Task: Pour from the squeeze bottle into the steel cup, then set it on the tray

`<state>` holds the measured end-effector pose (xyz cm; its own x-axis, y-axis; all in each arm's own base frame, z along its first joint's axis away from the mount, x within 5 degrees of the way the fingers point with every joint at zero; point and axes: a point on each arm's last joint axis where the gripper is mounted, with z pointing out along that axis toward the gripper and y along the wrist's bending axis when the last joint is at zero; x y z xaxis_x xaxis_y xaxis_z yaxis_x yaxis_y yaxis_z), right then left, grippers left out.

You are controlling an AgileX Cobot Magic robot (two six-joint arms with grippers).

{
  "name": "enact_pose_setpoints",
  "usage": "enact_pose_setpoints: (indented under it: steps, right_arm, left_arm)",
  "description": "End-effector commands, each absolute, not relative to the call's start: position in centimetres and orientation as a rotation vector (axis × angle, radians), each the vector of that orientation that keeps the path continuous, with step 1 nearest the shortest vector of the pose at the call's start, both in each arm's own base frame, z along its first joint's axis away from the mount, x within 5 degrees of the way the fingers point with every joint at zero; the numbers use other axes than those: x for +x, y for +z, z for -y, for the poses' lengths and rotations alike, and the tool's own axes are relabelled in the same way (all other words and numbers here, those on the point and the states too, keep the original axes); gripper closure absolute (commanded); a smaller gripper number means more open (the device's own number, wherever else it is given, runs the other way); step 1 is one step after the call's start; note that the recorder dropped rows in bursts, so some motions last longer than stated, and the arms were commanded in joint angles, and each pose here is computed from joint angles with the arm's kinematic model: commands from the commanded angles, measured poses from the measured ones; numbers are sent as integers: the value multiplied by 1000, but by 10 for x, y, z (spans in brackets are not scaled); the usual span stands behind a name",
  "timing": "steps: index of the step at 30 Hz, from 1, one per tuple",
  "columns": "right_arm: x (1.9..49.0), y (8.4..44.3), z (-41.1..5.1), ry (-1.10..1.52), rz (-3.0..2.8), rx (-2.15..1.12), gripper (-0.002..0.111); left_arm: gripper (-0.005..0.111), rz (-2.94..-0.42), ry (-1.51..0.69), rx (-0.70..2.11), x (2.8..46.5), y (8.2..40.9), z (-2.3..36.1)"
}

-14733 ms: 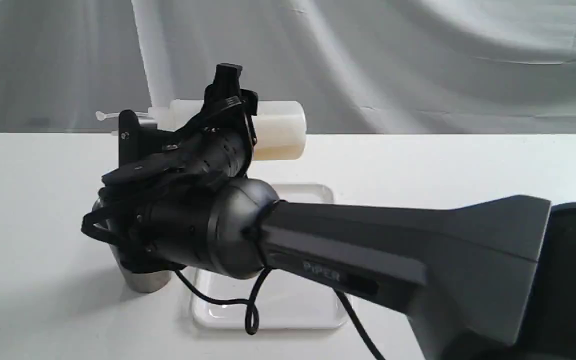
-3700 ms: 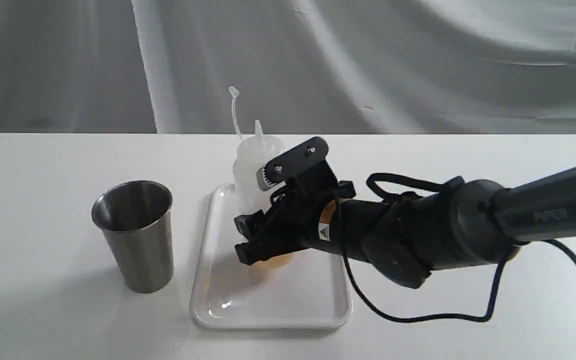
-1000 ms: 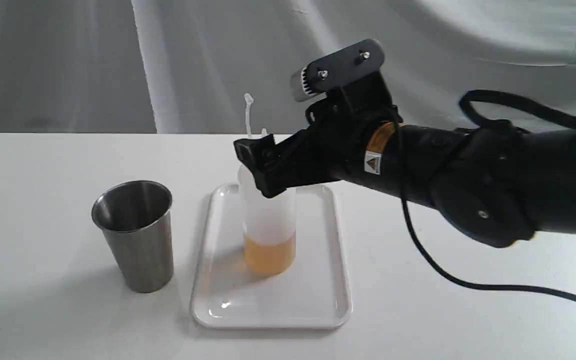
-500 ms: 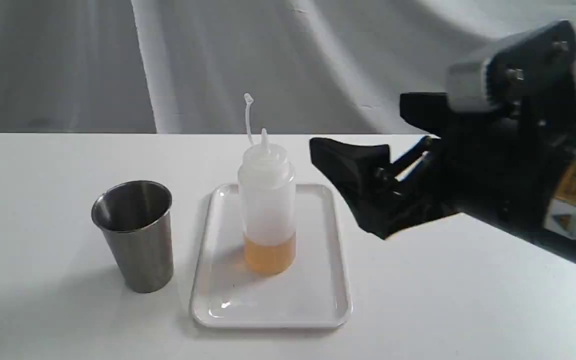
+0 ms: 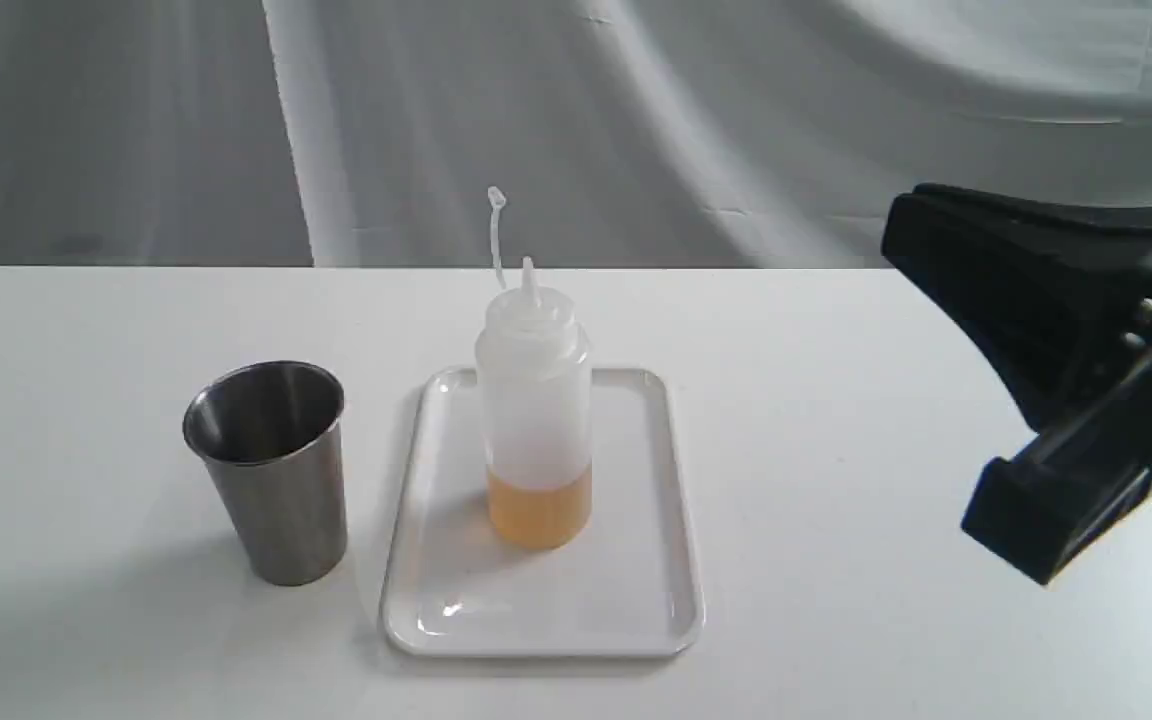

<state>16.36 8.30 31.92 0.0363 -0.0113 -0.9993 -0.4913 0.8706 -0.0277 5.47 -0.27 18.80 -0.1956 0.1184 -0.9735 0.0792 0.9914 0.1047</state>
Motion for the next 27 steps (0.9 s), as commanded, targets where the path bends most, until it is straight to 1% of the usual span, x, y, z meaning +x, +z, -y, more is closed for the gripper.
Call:
enact_pose_setpoints:
  steps: [1, 9, 19, 22, 27]
  right_arm:
    - [160, 318, -79, 441, -1543, -336, 108]
    - [160, 316, -77, 484, -1584, -269, 108]
    - [159, 323, -78, 529, -1510, -241, 108]
    - [150, 327, -72, 514, -1520, -233, 108]
    - [115, 338, -52, 476, -1525, -199, 108]
  left_arm:
    - [98, -1762, 32, 147, 55, 187, 3]
    - [98, -1762, 32, 147, 55, 187, 3]
    - [98, -1762, 32, 147, 55, 187, 3]
    - [98, -1762, 32, 147, 55, 187, 3]
    - [98, -1762, 32, 147, 55, 187, 3]
